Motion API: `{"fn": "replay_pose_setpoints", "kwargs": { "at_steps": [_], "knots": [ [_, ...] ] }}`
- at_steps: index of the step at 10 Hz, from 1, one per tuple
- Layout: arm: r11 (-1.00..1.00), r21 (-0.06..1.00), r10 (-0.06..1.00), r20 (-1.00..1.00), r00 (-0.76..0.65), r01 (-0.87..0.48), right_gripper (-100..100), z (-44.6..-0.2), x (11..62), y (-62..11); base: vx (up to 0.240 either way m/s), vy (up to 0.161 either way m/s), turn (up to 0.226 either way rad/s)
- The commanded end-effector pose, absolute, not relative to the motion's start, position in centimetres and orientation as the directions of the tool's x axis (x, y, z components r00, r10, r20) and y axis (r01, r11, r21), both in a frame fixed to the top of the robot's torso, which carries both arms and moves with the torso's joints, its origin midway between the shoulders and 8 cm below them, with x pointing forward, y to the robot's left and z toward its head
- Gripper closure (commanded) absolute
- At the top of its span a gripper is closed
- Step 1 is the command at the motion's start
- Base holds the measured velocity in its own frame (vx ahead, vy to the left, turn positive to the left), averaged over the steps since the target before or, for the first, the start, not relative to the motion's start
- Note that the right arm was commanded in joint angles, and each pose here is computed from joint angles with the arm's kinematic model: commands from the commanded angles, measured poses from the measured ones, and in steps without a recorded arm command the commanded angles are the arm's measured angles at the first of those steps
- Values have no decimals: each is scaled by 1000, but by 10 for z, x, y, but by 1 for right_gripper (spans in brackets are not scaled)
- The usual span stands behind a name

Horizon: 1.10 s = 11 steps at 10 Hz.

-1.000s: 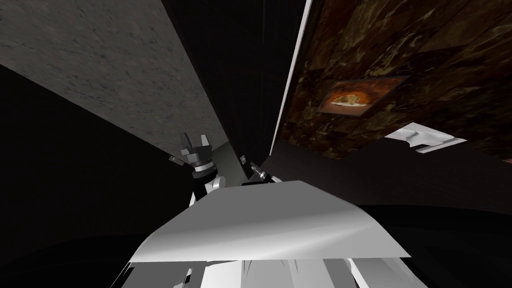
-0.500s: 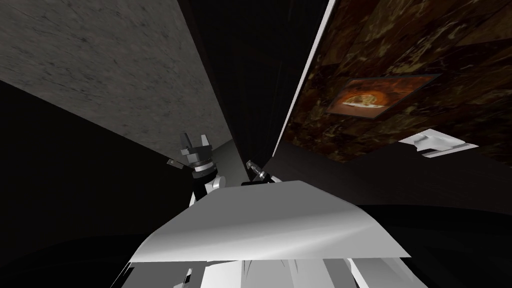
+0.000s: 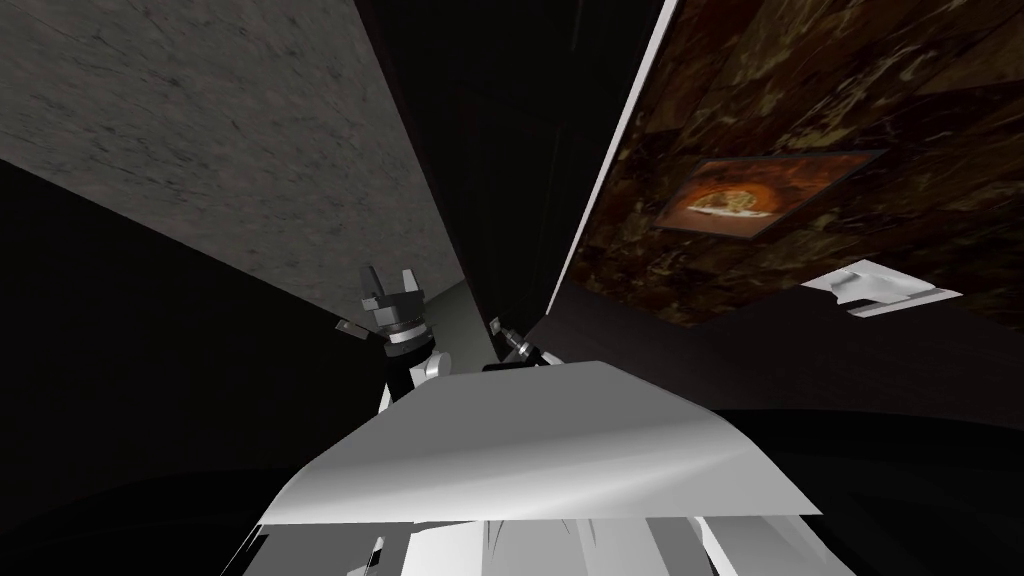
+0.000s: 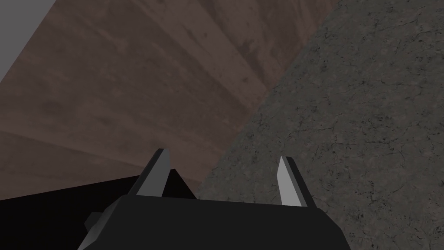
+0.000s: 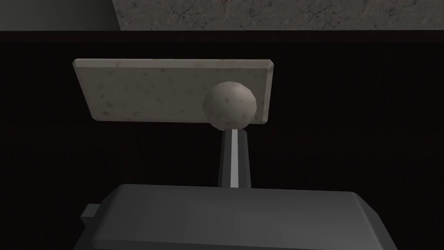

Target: Push the door open

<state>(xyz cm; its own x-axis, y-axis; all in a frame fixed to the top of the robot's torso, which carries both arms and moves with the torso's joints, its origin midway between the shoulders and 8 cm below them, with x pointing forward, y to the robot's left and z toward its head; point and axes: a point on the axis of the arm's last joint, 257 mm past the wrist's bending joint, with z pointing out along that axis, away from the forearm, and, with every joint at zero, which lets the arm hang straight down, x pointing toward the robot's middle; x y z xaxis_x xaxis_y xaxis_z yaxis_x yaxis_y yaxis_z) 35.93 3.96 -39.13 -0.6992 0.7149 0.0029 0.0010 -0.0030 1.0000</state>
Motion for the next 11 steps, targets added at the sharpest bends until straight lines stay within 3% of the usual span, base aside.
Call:
{"fn": "replay_pose_setpoints", "kwargs": {
  "at_steps": [1, 3, 4, 8, 11],
  "knots": [
    [-3, 1000, 715, 3, -699, 1, 100, -391, 359, 40, -13, -14, 2],
    [-3, 1000, 715, 3, -699, 1, 100, -391, 359, 40, 0, 0, 0],
    [-2, 1000, 723, 2, -690, 1, -100, -391, 362, 36, -106, -43, -102],
    [-1, 1000, 735, 1, -679, 0, -100, -391, 365, 30, -171, -67, -62],
    [-1, 1000, 741, -1, -672, -2, -100, -392, 366, 30, 124, 97, 26]
  ]
}}
